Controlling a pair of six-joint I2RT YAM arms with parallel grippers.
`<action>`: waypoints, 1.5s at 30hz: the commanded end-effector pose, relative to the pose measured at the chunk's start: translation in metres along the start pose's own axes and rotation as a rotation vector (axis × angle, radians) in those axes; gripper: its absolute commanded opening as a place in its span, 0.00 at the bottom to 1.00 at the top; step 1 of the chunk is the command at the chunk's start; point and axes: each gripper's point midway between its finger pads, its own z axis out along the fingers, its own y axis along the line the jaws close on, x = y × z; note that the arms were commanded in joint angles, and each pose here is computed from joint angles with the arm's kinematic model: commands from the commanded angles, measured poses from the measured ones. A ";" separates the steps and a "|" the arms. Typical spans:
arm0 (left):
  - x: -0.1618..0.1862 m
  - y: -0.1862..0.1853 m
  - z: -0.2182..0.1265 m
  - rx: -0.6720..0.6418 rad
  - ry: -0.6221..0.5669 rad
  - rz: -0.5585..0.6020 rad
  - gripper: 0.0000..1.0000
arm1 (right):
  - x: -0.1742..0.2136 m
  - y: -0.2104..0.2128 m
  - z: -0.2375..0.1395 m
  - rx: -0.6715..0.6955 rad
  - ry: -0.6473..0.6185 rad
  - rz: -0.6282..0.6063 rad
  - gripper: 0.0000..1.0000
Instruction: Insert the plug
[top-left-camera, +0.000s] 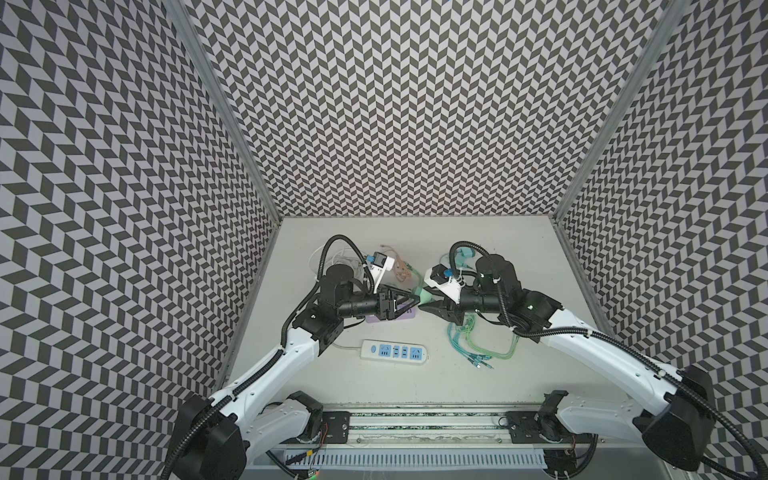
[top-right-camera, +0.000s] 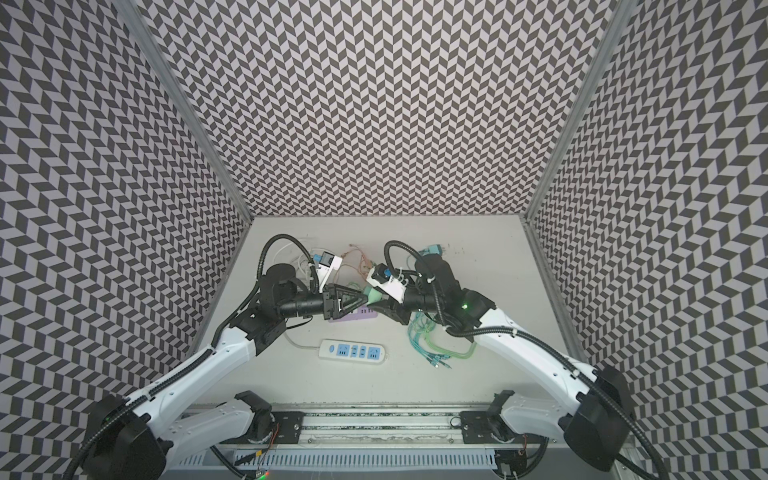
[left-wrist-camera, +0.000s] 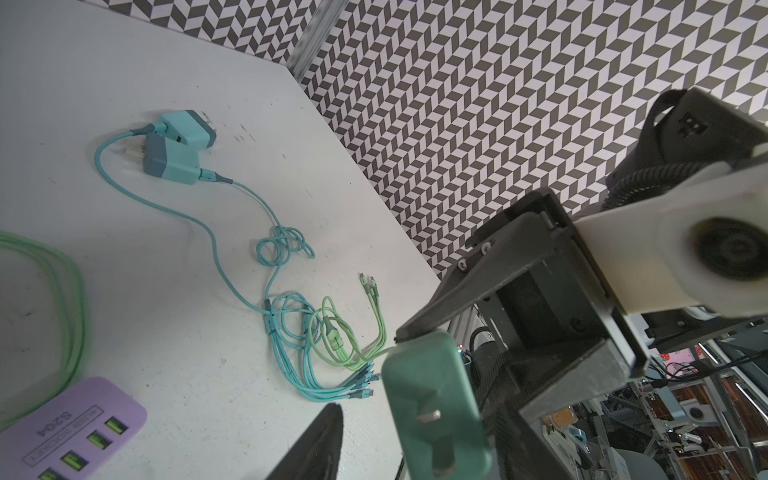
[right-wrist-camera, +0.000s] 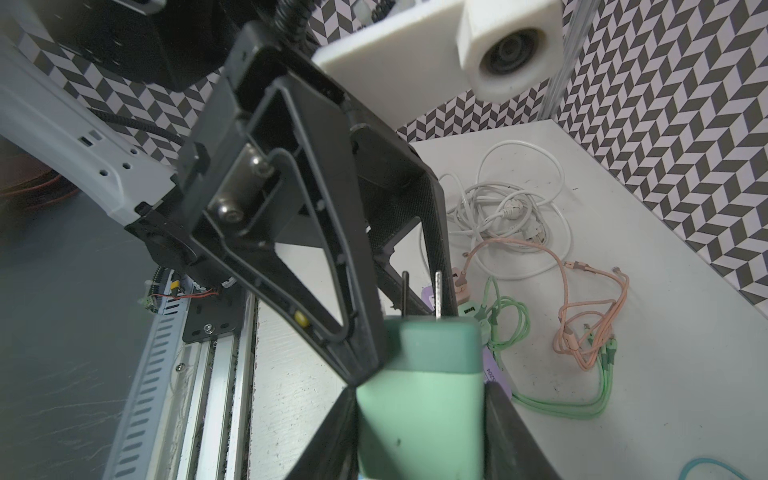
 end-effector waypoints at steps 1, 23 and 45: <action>-0.011 -0.011 0.000 0.015 -0.015 0.040 0.56 | -0.022 -0.002 -0.002 0.016 -0.051 -0.075 0.25; -0.017 -0.010 -0.001 -0.012 -0.051 0.055 0.12 | -0.024 -0.008 -0.018 0.131 -0.079 0.006 0.44; -0.041 -0.015 -0.008 -0.012 -0.199 0.120 0.00 | -0.034 0.023 -0.064 0.052 -0.337 0.380 0.63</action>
